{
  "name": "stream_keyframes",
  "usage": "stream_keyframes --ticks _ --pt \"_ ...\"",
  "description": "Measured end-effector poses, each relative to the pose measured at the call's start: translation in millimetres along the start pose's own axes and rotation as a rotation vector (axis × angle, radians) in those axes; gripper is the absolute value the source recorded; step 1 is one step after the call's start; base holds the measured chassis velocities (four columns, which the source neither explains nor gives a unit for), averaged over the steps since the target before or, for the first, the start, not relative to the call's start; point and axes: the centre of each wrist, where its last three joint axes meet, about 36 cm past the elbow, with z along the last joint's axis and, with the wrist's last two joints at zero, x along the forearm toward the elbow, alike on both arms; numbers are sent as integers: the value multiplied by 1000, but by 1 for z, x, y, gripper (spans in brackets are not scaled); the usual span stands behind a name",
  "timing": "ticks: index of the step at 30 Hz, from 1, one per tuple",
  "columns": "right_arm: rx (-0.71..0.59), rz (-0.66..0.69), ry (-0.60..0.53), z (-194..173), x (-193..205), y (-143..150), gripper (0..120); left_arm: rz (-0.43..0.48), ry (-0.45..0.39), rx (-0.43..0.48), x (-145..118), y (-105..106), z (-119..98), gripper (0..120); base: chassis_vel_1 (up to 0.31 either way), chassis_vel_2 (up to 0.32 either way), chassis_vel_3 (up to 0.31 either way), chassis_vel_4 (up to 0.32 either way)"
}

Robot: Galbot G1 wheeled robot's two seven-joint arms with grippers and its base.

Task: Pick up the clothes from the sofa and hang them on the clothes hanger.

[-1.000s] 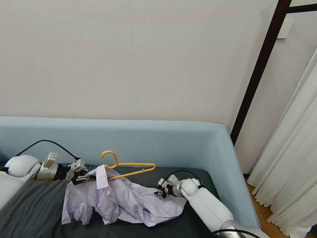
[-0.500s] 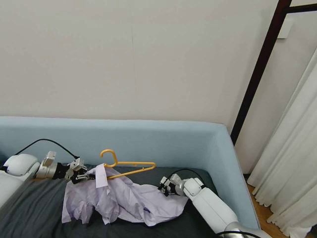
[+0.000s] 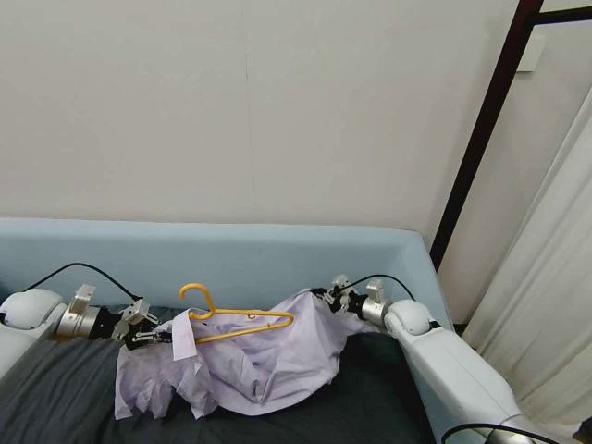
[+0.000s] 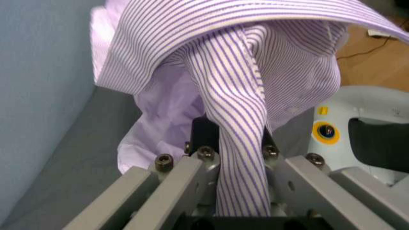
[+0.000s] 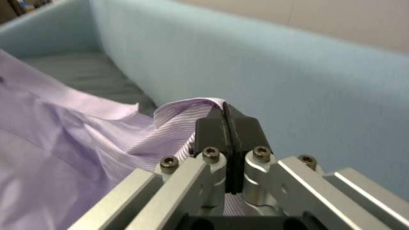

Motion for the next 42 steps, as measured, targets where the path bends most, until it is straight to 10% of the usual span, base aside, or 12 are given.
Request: stream_keyframes --ticks 27,42 --pt "0 -271 -386 -89 84 45 0 -119 12 18 -13 18 15 1 0 0 0 0" --pt "79 -369 -317 -82 92 30 0 -167 -37 45 -1 27 13 1 0 0 0 0"
